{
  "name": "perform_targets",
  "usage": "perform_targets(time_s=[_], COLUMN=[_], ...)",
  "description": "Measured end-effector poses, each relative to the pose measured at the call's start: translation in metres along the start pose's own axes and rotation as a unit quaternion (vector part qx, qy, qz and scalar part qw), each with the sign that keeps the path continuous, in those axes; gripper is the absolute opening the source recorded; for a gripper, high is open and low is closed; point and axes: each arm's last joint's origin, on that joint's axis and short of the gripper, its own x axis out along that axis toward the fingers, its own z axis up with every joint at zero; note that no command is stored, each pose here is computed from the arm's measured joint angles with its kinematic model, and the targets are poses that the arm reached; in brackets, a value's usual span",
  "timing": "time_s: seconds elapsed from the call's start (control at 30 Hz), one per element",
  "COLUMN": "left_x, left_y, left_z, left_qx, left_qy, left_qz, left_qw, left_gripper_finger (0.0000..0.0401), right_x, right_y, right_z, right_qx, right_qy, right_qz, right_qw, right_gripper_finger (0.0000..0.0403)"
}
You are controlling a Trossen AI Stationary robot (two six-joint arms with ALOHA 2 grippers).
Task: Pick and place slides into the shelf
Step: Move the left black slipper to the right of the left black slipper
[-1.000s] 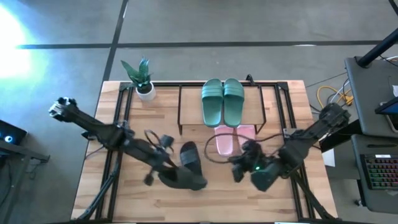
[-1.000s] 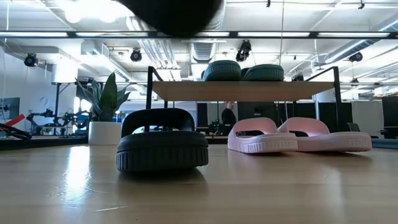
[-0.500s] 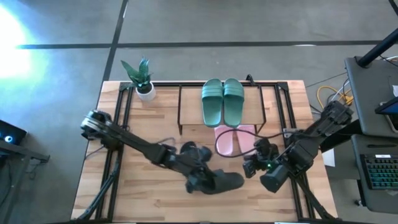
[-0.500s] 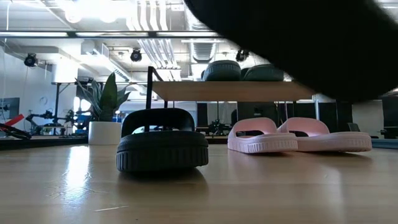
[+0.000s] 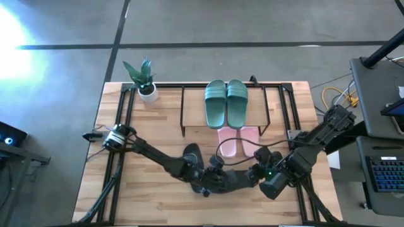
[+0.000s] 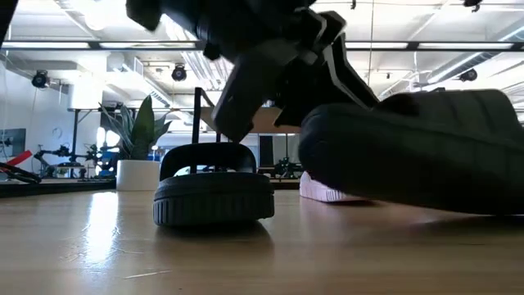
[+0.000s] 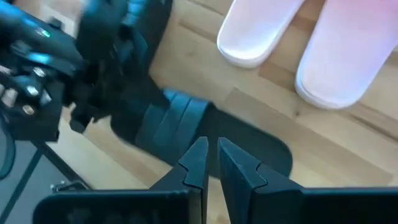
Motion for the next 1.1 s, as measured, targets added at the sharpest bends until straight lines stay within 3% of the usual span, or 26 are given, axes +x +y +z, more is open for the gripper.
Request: perform_targets(time_s=[0.1, 0.2, 0.3, 0.47, 0.6, 0.73, 0.93, 1.1], left_x=[-0.007, -0.022, -0.043, -0.082, -0.132, -0.156, -0.186, -0.204], left_y=[0.002, 0.014, 0.031, 0.045, 0.065, 0.061, 0.038, 0.018], left_z=[-0.003, 0.004, 0.020, 0.021, 0.020, 0.001, -0.020, -0.035], left_qx=[-0.001, -0.020, -0.102, -0.181, -0.316, -0.422, -0.499, -0.545], left_qy=[0.048, 0.039, -0.009, 0.029, 0.044, 0.073, 0.071, 0.067], left_qz=[0.025, 0.035, 0.034, 0.026, 0.030, -0.011, -0.025, -0.021], left_qw=[0.999, 0.998, 0.994, 0.983, 0.947, 0.904, 0.863, 0.836], left_gripper_finger=[0.0163, 0.0194, 0.0204, 0.0205, 0.0205, 0.0205, 0.0205, 0.0205], right_x=[0.003, 0.007, 0.015, 0.047, 0.082, 0.105, 0.113, 0.114], right_y=[0.000, -0.001, -0.005, -0.010, -0.012, -0.007, -0.005, -0.006], right_z=[-0.003, -0.008, -0.013, -0.028, -0.045, -0.057, -0.059, -0.058], right_qx=[-0.002, 0.006, 0.024, 0.055, 0.071, 0.078, 0.101, 0.129], right_qy=[0.027, 0.063, 0.072, 0.075, 0.083, 0.070, 0.007, -0.029], right_qz=[-0.009, -0.023, -0.036, -0.023, 0.012, 0.078, 0.101, 0.108], right_qw=[1.000, 0.998, 0.996, 0.995, 0.994, 0.991, 0.990, 0.985], right_gripper_finger=[0.0029, 0.0029, 0.0029, 0.0029, 0.0028, 0.0029, 0.0034, 0.0080])
